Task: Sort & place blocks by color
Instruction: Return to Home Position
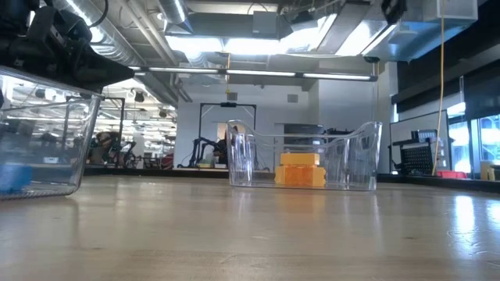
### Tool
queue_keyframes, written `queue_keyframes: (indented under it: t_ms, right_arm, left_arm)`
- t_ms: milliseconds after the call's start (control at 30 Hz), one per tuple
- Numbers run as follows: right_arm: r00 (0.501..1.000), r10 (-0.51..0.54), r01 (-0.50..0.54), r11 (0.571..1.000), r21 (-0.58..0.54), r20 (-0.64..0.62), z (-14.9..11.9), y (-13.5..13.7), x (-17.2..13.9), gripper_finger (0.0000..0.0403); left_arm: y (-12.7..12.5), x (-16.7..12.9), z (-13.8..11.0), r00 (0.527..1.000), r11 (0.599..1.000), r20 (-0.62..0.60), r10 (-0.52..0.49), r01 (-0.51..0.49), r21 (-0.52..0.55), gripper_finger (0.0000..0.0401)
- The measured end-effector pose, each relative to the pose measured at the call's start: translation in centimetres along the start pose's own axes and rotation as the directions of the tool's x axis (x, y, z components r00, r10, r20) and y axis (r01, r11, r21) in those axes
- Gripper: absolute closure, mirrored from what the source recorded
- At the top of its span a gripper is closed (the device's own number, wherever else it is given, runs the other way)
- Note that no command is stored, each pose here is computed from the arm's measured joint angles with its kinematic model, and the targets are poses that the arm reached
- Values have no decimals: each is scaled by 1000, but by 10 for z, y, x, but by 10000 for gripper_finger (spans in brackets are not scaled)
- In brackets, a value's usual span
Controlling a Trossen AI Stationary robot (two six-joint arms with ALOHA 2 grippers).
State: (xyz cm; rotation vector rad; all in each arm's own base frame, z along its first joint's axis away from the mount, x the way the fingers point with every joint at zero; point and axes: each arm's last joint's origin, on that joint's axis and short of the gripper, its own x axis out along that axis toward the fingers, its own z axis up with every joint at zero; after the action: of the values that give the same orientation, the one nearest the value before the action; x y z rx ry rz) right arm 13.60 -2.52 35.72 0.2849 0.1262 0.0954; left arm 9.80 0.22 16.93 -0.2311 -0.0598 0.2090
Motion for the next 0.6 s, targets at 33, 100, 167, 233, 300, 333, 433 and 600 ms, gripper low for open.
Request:
queue_keyframes:
  t_ms: [33, 100, 167, 233, 300, 333, 433, 600]
  right_arm:
    - [1000, 5, -5, 1000, 14, 18, -7, -1, -2, 399]
    - [998, 15, -18, 999, 47, 58, -23, -3, -7, 401]
    - [995, 25, -33, 996, 88, 93, -39, -6, -11, 401]
    - [994, 29, -42, 991, 126, 103, -56, -8, -16, 401]
    - [993, 31, -48, 987, 154, 114, -69, -9, -20, 401]
    - [992, 34, -55, 985, 164, 124, -74, -10, -23, 401]
    - [986, 40, -69, 982, 174, 163, -86, -10, -30, 402]
    - [976, 25, -66, 981, 184, 217, -100, -11, -39, 402]
  left_arm:
    - [0, 0, 0, 1000, 1000, 0, 0, 0, 0, 401]
    - [0, 0, 0, 1000, 1000, 0, 0, 0, 0, 401]
    - [0, 0, 0, 1000, 1000, 0, 0, 0, 0, 401]
    - [0, 0, 0, 1000, 1000, 0, 0, 0, 0, 401]
    - [0, 0, 0, 1000, 1000, 0, 0, 0, 0, 401]
    - [0, 0, 0, 1000, 1000, 0, 0, 0, 1, 401]
    - [0, 0, 0, 1000, 1000, 0, 0, 0, 0, 401]
    - [0, 0, 0, 1000, 1000, 0, 0, 0, 0, 401]
